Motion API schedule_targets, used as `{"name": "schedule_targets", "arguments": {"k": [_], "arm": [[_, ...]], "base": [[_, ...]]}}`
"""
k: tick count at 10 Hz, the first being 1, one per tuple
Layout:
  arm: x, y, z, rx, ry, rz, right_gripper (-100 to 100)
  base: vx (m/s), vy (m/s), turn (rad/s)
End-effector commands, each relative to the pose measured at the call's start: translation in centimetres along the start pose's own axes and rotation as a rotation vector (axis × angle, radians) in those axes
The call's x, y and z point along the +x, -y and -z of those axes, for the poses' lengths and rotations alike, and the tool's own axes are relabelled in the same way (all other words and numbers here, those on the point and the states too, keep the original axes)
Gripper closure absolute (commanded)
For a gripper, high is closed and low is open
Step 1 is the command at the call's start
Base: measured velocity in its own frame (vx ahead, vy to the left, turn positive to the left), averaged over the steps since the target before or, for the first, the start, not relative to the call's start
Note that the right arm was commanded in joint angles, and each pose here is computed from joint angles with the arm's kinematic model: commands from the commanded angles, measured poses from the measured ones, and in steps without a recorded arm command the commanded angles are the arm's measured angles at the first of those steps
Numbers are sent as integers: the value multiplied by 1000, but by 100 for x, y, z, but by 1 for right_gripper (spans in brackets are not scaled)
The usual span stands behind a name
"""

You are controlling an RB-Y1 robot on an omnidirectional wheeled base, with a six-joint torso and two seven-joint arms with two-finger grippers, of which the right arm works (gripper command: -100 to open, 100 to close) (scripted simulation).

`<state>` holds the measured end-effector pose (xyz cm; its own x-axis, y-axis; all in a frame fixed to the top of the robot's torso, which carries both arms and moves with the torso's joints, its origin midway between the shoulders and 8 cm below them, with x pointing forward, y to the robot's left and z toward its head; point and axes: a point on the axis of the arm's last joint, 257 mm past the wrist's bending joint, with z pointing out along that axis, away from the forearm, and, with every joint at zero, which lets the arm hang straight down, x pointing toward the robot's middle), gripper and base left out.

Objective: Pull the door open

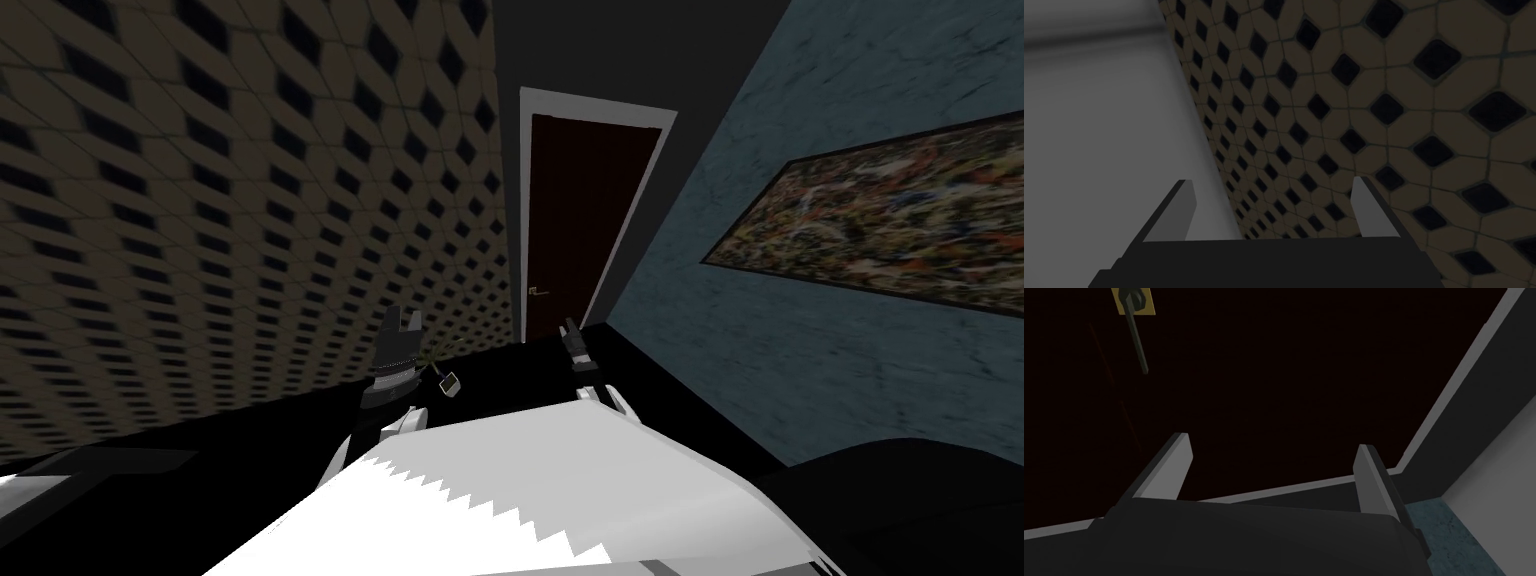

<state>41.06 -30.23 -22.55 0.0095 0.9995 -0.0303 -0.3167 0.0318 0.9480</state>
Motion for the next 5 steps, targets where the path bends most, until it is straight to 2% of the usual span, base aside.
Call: {"name": "schedule_targets", "arguments": {"k": [1, 5], "arm": [[-33, 105, 23, 19, 0, -4, -100], [-98, 368, 105, 67, 2, -11, -100]], "base": [[101, -9, 52], [100, -23, 57]]}}
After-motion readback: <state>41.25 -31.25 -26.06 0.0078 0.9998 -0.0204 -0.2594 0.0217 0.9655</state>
